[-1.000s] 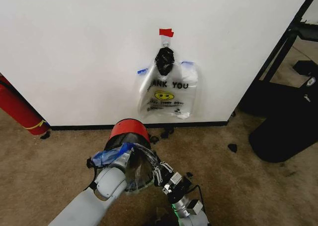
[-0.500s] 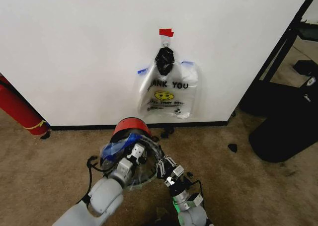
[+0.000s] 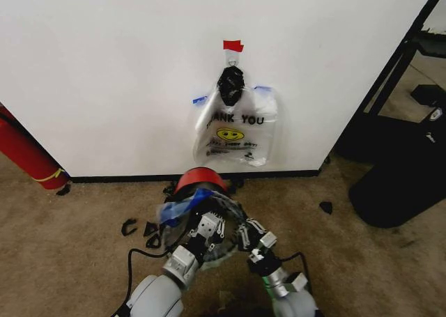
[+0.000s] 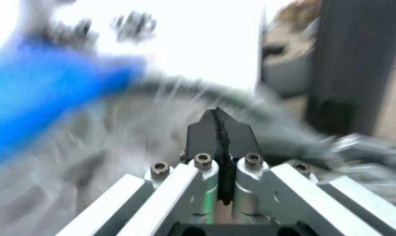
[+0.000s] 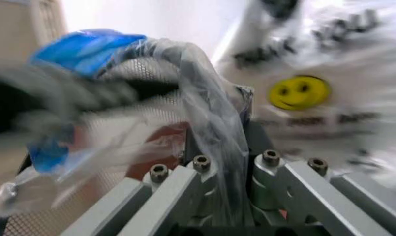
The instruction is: Pick up the garbage bag from the wall and place it over the trash bin.
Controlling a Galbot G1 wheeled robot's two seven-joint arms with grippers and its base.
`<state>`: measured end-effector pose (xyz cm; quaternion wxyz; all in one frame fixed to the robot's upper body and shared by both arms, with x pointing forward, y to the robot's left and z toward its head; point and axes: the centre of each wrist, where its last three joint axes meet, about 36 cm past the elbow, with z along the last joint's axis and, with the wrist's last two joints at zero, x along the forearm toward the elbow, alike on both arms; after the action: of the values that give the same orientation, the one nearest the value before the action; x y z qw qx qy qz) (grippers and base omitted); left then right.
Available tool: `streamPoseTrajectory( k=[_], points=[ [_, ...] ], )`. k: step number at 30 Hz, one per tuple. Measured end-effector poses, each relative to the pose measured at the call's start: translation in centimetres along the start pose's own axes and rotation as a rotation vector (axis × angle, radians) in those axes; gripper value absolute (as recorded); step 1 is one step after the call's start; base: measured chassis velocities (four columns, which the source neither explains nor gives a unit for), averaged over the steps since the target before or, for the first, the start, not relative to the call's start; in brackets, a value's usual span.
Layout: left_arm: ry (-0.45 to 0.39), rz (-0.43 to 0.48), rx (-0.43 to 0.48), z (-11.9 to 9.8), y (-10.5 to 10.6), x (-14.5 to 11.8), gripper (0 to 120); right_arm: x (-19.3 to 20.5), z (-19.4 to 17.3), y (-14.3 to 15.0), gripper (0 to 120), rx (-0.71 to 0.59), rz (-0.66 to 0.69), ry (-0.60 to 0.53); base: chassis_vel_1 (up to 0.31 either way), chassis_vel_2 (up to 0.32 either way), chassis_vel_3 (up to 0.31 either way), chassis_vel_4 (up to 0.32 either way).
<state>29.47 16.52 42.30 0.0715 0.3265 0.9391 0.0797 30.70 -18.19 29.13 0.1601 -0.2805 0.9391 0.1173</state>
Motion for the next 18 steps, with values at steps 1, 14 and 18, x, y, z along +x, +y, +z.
streamPoseTrajectory(
  k=[1, 14, 18],
  points=[
    [-0.034, 0.036, -0.009, 0.0, 0.2, 0.3, 0, 0.2, -0.6, 0.2, 1, -0.013, 0.032, 0.019, 0.0, 0.0, 0.0, 0.0],
    [-0.213, 0.324, -0.158, -1.5, 3.3, 1.3, 27, 0.2, -6.8, 2.9, 1, -0.248, 0.279, 0.285, 0.0, 0.0, 0.0, 0.0],
    [-0.201, 0.234, -0.279, -2.4, 5.5, 1.6, 41, 0.5, -7.7, 2.4, 1, -0.259, 0.28, 0.324, 0.0, 0.0, 0.0, 0.0]
  ],
)
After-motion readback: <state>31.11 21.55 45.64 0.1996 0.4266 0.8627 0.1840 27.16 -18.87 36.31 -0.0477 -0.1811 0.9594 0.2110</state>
